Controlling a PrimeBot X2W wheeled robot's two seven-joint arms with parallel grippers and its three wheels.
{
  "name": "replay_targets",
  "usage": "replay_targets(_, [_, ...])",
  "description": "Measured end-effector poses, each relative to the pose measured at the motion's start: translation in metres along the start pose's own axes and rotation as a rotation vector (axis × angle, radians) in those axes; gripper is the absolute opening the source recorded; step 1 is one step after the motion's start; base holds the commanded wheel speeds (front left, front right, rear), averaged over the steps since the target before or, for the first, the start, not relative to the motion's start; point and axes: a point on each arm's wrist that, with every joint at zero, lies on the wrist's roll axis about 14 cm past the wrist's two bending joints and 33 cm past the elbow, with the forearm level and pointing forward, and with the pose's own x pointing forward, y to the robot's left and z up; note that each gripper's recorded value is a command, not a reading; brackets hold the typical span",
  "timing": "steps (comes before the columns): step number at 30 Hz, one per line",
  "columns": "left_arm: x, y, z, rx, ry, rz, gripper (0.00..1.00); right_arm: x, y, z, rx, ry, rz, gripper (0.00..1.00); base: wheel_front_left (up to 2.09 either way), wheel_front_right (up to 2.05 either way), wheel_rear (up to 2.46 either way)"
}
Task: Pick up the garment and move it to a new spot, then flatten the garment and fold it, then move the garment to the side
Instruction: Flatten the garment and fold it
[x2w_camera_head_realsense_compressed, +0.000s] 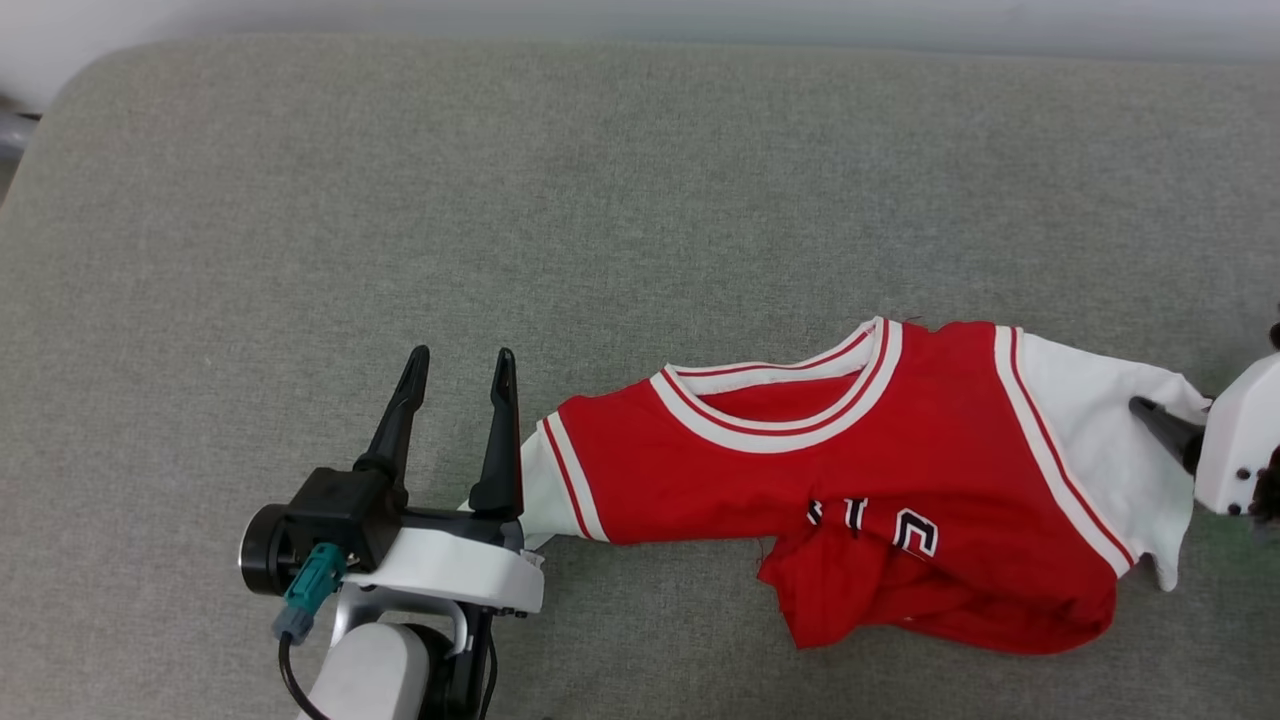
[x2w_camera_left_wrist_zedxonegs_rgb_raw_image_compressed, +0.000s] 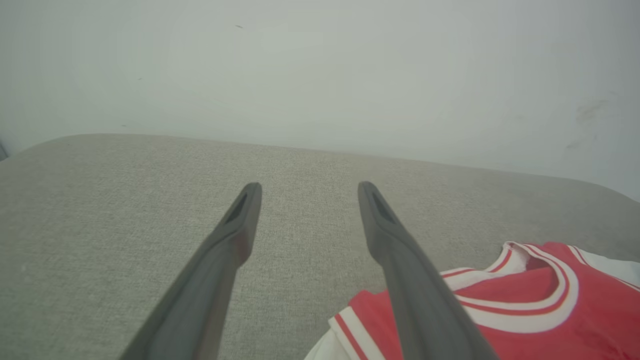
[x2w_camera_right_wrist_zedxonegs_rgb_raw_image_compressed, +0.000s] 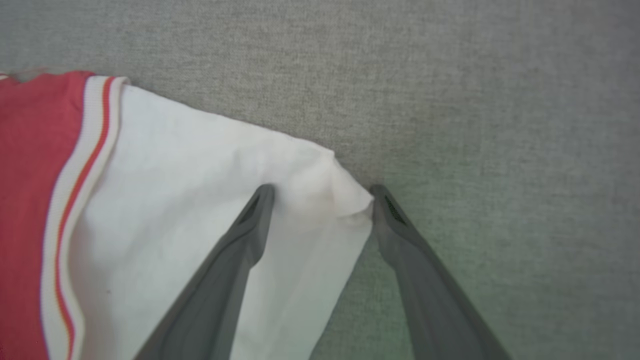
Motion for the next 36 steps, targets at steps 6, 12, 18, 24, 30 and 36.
replay_targets(6, [0.003, 0.005, -0.012, -0.020, 0.030, 0.018, 1.00, 0.017, 0.003, -0.022, 0.021, 0.158, 0.025, 1.00, 0.00, 0.00, 0.00])
replay_targets(12, [0.004, 0.006, -0.020, -0.046, 0.050, 0.028, 1.00, 0.015, 0.006, -0.024, 0.028, 0.188, 0.048, 0.00, 0.00, 0.00, 0.00])
replay_targets(18, [0.000, 0.009, -0.026, -0.063, 0.093, 0.019, 1.00, 0.001, 0.005, -0.005, 0.027, 0.065, 0.045, 0.00, 0.00, 0.00, 0.00])
replay_targets(24, [0.009, 0.016, -0.017, -0.049, 0.213, -0.065, 1.00, -0.027, -0.010, 0.026, 0.041, -0.103, 0.005, 0.00, 0.00, 0.00, 0.00])
replay_targets(30, [0.000, 0.016, -0.038, -0.050, 0.533, -0.141, 1.00, -0.053, -0.022, 0.030, 0.059, -0.183, -0.032, 0.00, 0.00, 0.00, 0.00])
replay_targets(36, [-0.017, 0.014, -0.064, -0.073, 0.817, -0.180, 1.00, -0.067, -0.030, 0.019, 0.085, -0.194, -0.054, 0.00, 0.00, 0.00, 0.00])
